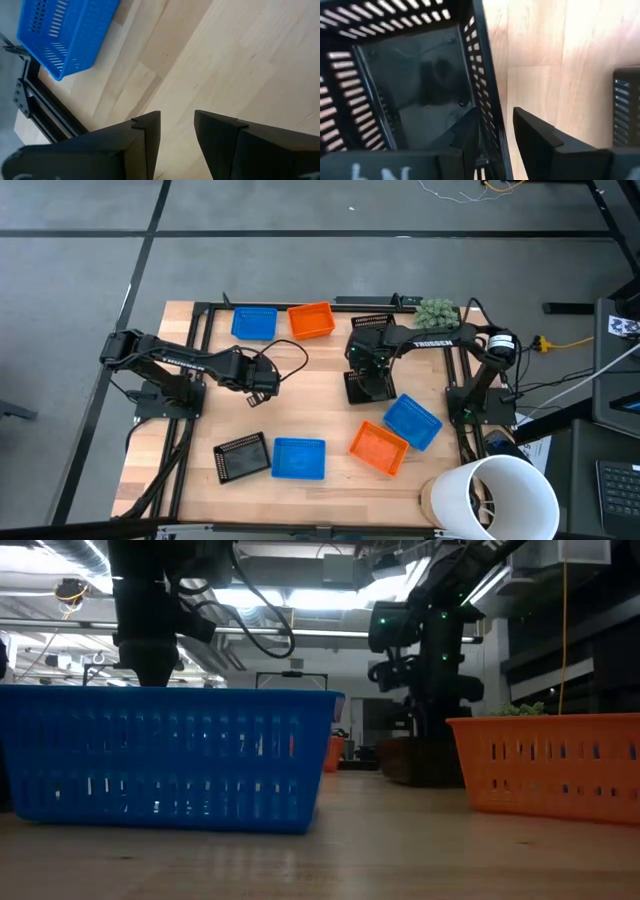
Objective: Stack baskets by color
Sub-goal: Stack the middle right black bin on the top black bin
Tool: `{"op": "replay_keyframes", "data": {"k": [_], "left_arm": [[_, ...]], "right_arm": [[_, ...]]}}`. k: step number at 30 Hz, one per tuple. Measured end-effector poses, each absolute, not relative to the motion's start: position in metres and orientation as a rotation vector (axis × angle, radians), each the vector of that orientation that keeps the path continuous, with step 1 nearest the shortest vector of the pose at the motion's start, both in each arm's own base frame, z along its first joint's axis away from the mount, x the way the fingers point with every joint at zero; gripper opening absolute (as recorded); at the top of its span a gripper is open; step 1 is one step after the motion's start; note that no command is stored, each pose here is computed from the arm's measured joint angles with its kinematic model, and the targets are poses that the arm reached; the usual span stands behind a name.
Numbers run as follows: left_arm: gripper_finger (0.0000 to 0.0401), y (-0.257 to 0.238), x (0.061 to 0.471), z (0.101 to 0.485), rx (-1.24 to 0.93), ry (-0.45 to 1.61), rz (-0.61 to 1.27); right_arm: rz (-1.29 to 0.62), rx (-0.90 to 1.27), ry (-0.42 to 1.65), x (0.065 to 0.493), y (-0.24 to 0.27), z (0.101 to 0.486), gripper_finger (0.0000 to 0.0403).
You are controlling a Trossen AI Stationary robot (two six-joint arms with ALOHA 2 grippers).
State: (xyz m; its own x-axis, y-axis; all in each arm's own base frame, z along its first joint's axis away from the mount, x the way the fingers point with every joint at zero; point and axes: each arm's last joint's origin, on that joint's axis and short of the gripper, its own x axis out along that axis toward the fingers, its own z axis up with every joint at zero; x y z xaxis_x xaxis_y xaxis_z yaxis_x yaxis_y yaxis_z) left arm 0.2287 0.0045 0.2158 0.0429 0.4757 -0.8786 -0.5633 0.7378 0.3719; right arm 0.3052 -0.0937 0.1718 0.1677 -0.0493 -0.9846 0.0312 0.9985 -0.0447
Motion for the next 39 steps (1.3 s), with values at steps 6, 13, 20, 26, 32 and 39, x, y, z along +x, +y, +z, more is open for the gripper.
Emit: {"op": "replay_keyframes", "data": {"k": [6, 13, 20, 26, 32, 39], "left_arm": [[0.0112, 0.005, 0.229, 0.216, -0.071, 1.294, 0.812], [0.0112, 0.007, 0.229, 0.217, -0.026, 1.261, 0.851], [0.0112, 0.007, 0.229, 0.217, -0.022, 1.263, 0.849], [0.0112, 0.007, 0.229, 0.217, -0.017, 1.26, 0.853], [0.0112, 0.008, 0.231, 0.217, -0.015, 1.236, 0.86], [0.0112, 0.008, 0.233, 0.218, -0.008, 1.213, 0.87]], "right_arm": [[-0.061, 0.011, 1.449, 0.307, -0.094, 0.156, 0.0049], [-0.106, -0.063, 1.421, 0.325, -0.099, 0.181, 0.0004], [-0.247, -0.289, 1.368, 0.345, -0.121, 0.269, 0.0002], [-0.364, -0.3, 1.255, 0.334, -0.159, 0.354, 0.0001], [-0.478, -0.149, 1.325, 0.318, -0.194, 0.37, 0.0001], [-0.58, -0.068, 1.51, 0.331, -0.233, 0.311, 0.0]]}}
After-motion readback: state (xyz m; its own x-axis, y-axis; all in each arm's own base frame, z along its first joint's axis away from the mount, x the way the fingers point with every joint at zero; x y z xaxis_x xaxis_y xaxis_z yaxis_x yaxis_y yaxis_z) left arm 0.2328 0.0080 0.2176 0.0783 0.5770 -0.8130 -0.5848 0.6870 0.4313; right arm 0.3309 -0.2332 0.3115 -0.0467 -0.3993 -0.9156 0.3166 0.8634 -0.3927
